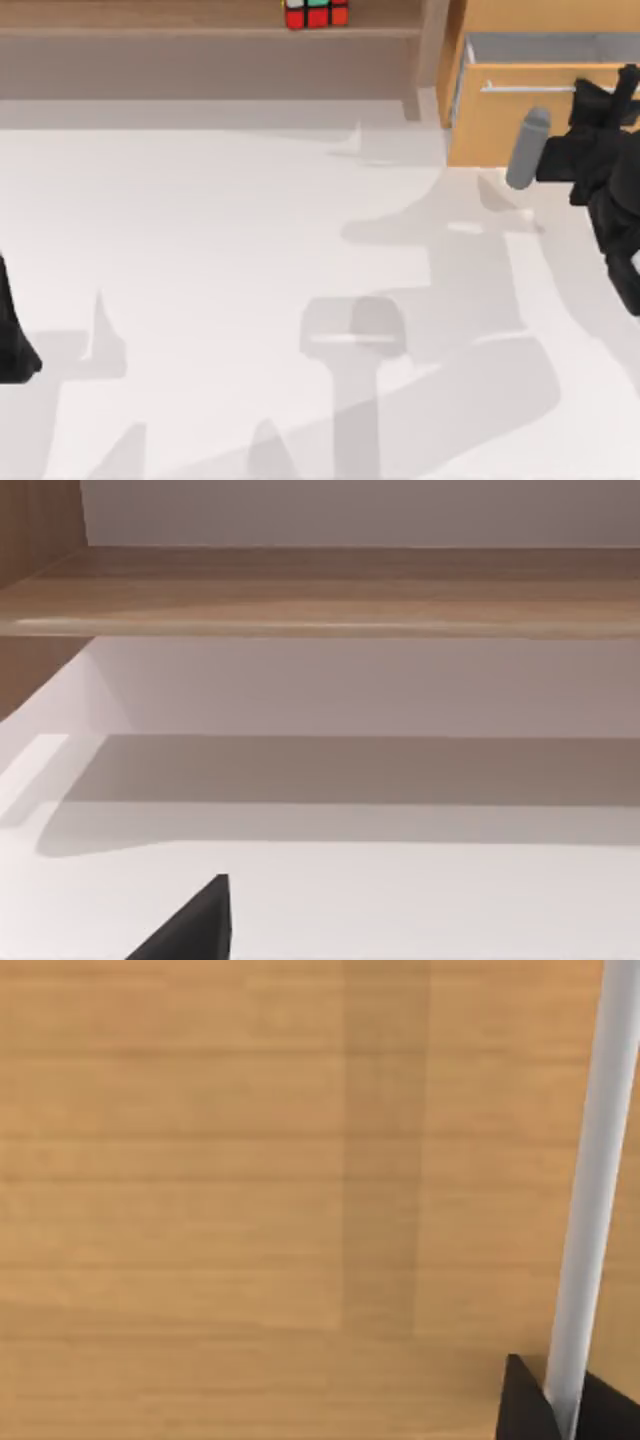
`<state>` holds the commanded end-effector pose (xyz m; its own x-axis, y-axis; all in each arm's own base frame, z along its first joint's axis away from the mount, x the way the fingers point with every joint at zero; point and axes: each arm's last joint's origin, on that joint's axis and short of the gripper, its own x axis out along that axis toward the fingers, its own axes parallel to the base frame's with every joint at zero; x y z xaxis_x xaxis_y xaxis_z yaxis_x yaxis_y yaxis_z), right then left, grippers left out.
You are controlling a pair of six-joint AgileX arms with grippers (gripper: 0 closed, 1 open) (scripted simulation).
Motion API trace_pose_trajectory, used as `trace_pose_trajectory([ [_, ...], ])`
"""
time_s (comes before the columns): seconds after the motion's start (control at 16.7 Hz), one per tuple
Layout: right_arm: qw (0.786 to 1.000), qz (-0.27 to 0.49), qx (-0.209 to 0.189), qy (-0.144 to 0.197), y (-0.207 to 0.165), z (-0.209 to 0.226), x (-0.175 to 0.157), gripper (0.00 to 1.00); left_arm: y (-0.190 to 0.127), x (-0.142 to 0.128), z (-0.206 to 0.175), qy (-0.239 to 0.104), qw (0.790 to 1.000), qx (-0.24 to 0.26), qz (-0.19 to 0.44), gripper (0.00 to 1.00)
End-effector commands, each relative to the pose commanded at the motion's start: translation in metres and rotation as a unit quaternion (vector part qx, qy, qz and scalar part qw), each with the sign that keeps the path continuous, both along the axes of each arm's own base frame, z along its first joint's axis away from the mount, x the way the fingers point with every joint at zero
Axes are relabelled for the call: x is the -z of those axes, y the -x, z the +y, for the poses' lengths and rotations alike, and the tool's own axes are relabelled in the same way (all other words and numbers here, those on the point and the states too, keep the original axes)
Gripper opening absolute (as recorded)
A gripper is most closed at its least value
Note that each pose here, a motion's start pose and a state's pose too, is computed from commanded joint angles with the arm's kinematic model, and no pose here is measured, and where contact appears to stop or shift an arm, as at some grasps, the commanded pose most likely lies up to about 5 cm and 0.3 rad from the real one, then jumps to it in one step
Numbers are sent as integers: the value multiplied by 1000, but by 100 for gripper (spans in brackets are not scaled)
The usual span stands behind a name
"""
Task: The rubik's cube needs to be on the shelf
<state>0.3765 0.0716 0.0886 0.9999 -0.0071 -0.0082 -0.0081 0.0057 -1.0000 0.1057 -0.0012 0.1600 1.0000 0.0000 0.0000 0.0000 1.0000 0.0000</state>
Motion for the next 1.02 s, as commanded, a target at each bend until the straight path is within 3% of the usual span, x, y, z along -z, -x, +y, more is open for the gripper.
trace_pose_trajectory([
  [0.6, 1000, 3, -1, 1, -57, 0, 2, 0, 0, 0, 0, 0, 1000, 0, 0, 100],
  [0.96, 1000, 1, 0, 0, -63, -1, 0, 0, 0, 0, 0, 0, 1000, 0, 0, 100],
  [1.02, 1000, 1, 0, 0, -63, -1, 0, 8, 0, 0, 0, 0, 1000, 0, 0, 100],
])
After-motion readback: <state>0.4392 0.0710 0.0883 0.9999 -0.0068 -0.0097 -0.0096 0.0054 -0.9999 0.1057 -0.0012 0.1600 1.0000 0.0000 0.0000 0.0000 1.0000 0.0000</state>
